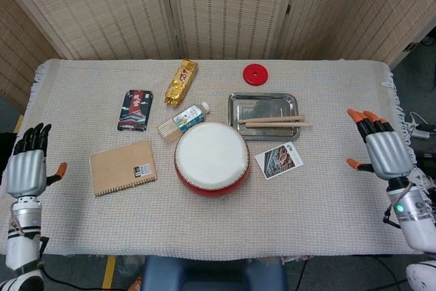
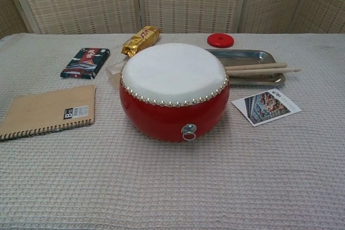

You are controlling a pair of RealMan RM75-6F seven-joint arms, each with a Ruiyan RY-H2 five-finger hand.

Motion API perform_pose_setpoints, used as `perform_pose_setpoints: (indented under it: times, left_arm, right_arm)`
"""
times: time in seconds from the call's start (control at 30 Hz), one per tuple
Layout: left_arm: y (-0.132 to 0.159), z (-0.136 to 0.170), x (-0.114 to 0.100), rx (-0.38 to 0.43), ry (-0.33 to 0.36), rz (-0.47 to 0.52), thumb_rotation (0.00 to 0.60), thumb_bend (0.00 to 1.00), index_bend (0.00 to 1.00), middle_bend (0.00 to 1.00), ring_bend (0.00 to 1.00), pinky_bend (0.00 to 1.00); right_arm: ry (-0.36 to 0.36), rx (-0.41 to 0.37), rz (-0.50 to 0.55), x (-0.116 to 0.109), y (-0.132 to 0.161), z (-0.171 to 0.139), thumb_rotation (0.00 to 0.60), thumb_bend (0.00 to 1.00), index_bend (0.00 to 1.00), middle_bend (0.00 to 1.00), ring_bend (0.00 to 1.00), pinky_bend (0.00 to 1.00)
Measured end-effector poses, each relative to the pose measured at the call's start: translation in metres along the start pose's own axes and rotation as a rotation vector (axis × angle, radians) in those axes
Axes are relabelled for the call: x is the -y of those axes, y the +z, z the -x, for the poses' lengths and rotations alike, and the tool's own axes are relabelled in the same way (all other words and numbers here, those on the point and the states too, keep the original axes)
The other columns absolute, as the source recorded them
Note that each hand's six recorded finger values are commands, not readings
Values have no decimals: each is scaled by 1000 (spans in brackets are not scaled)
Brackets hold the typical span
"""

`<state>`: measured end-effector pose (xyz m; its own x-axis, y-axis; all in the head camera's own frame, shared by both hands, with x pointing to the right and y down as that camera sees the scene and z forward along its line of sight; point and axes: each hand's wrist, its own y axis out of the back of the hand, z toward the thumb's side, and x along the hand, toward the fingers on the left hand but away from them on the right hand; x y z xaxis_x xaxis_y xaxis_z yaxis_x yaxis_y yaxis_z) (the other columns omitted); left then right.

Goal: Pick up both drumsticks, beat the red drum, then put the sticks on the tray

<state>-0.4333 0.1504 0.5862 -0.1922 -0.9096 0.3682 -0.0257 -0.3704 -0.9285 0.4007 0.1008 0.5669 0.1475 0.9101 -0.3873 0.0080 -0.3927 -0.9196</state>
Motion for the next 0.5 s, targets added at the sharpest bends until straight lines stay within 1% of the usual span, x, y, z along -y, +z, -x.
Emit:
perform_pose_setpoints:
  times: [0.1, 0.27, 0.4, 0.5]
  left_arm:
    - [-8, 19, 0, 3, 14, 1, 600, 317, 0, 0, 0, 142]
    - [-13, 47, -4, 28, 48, -7, 600, 317, 0, 0, 0, 136]
    - [-16, 68, -3, 45, 35, -6, 600, 318, 0, 0, 0, 133]
    - [-17, 80, -2, 51, 18, 2, 600, 317, 0, 0, 0, 129]
  right_arm:
    - [-1, -8, 30, 5, -7, -28, 600, 44, 0, 79, 0, 136]
    - [-21, -4, 33, 8, -12, -56, 600, 45, 0, 76, 0, 100]
    - [-34, -5, 58, 11, -13, -74, 600, 45, 0, 76, 0, 96]
    - [-31, -5, 70, 14, -14, -82, 600, 45, 0, 76, 0, 94]
